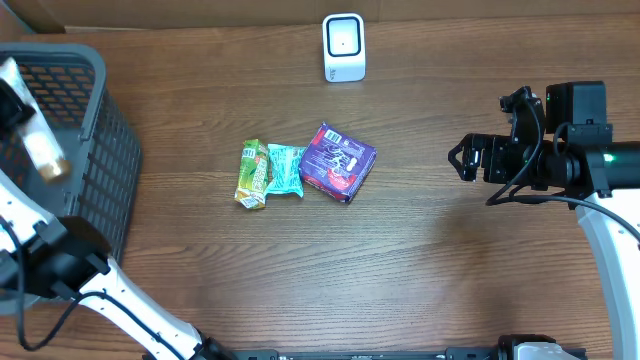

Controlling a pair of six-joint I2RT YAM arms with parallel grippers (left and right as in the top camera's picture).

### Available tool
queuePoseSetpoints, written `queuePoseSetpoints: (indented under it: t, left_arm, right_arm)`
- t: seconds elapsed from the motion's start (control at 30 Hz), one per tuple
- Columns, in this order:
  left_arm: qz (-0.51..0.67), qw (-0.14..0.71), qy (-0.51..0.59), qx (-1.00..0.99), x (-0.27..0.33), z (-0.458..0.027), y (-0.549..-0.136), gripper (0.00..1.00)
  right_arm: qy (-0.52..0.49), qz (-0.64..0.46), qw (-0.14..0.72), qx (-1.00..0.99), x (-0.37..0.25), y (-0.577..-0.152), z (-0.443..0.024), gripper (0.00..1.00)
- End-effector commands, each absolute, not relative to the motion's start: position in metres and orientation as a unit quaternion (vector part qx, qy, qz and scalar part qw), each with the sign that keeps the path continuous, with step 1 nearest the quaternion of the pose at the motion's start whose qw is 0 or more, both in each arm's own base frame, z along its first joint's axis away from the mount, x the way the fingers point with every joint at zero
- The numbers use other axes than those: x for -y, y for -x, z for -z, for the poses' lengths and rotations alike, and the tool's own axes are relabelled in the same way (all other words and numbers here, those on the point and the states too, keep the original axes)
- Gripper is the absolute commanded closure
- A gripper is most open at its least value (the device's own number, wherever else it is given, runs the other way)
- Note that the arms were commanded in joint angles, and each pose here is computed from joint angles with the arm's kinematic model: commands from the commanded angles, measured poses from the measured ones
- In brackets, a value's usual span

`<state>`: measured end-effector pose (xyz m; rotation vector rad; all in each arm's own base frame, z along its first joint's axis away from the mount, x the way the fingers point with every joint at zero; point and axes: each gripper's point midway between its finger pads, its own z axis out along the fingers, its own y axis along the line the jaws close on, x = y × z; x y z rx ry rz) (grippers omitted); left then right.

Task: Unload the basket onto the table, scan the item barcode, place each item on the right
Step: 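Place the white bamboo tube left of the juice box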

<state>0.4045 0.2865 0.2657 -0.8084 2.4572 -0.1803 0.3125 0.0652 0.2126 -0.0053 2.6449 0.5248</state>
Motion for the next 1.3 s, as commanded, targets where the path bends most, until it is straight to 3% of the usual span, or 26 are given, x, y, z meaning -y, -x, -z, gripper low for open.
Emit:
queuePoseSetpoints:
  t: [0.0, 0.27, 0.5, 0.6, 0.8, 1.03, 1.27]
  left_arm:
    - [0.09, 0.376, 0.258, -0.885, -0.244, -0.351, -0.407, 0.96]
    - [0.073, 0.474, 0.146, -0.865, -0.148, -0.446, -0.389, 0.96]
    - [0.118, 0.453, -0.003, -0.884, -0.041, -0.441, -0.412, 0.96]
    - [0.147, 0.382, -0.07, -0.91, 0.017, -0.401, -0.427, 0.96]
    - [0.181, 0.233, -0.112, -0.949, 0.068, -0.317, -0.427, 0.96]
    - [0.134, 0.094, -0.068, -0.984, 0.037, -0.222, -0.417, 0.96]
    - [0.137, 0.035, -0.02, -0.99, 0.008, -0.117, -0.415, 0.96]
  right_arm:
    - [0.0, -0.187, 0.222, -0.957, -0.065, -0.313, -0.211, 0.0]
    - [0.0, -0.187, 0.221, -0.957, -0.065, -0.313, -0.211, 0.0]
    - [0.001, -0.188, 0.226, -0.956, -0.065, -0.315, -0.212, 0.0]
    - [0.0, -0.187, 0.223, -0.957, -0.065, -0.314, -0.211, 0.0]
    - [0.0, -0.187, 0.221, -0.957, -0.065, -0.313, -0.211, 0.0]
    - [0.0, -0.187, 0.222, -0.957, -0.065, -0.313, -0.211, 0.0]
    - [0.001, -0.187, 0.225, -0.956, -0.065, -0.314, -0.212, 0.0]
